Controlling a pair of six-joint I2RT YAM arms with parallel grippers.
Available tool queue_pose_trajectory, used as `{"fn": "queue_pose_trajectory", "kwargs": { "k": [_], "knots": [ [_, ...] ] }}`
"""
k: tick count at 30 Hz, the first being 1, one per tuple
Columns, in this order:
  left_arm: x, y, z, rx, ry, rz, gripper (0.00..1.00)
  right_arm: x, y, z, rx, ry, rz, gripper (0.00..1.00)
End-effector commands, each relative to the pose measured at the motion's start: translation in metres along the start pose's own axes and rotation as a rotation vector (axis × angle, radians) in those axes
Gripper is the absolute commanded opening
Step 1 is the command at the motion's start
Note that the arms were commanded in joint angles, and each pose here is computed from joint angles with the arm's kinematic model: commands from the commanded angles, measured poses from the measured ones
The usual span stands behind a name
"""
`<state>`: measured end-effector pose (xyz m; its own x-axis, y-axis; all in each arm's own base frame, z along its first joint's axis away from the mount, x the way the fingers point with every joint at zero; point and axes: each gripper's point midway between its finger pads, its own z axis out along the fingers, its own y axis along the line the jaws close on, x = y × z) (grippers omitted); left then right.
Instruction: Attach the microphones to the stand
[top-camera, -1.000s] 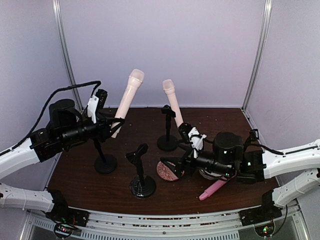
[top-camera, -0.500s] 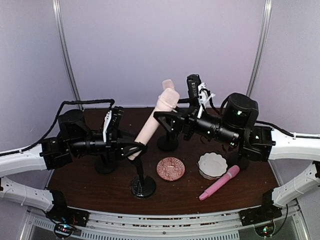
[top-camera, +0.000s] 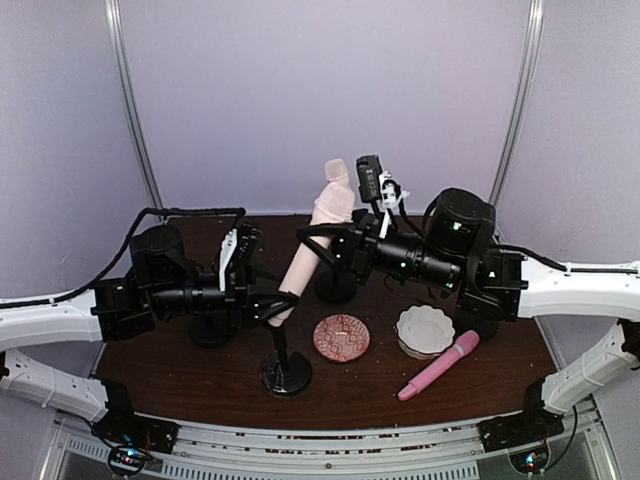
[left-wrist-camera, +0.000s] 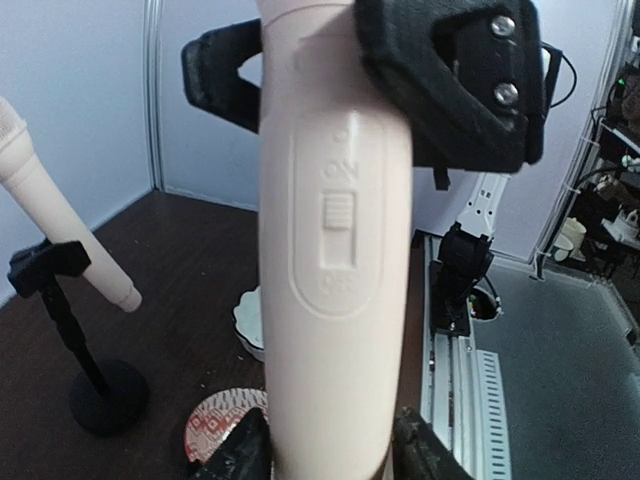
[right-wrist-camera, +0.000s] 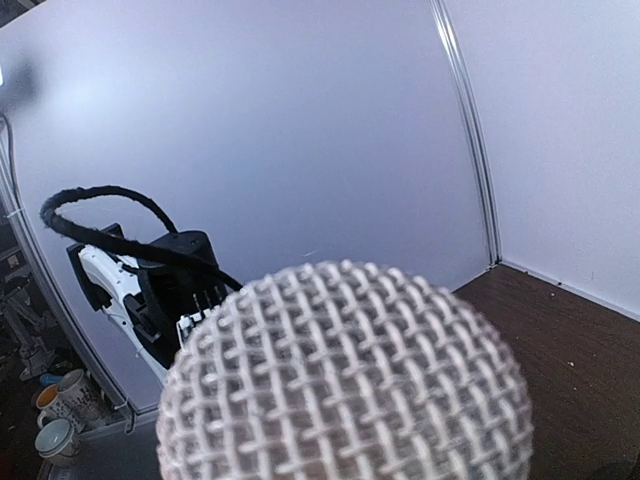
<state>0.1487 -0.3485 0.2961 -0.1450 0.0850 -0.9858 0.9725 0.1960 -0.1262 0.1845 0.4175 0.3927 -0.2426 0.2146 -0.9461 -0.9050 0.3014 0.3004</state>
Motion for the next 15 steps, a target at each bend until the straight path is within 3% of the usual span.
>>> {"fn": "queue_pose_trajectory", "kwargs": {
  "k": [1, 15],
  "knots": [
    [-0.013, -0.001, 0.007, -0.002, 0.036, 0.021, 0.47, 0.007, 0.007, 0.007, -0.049, 0.054, -0.069, 0.23],
    [-0.017, 0.001, 0.018, 0.007, 0.090, 0.061, 0.49, 0.016, 0.012, 0.013, -0.086, 0.127, -0.114, 0.24]
  ]
}}
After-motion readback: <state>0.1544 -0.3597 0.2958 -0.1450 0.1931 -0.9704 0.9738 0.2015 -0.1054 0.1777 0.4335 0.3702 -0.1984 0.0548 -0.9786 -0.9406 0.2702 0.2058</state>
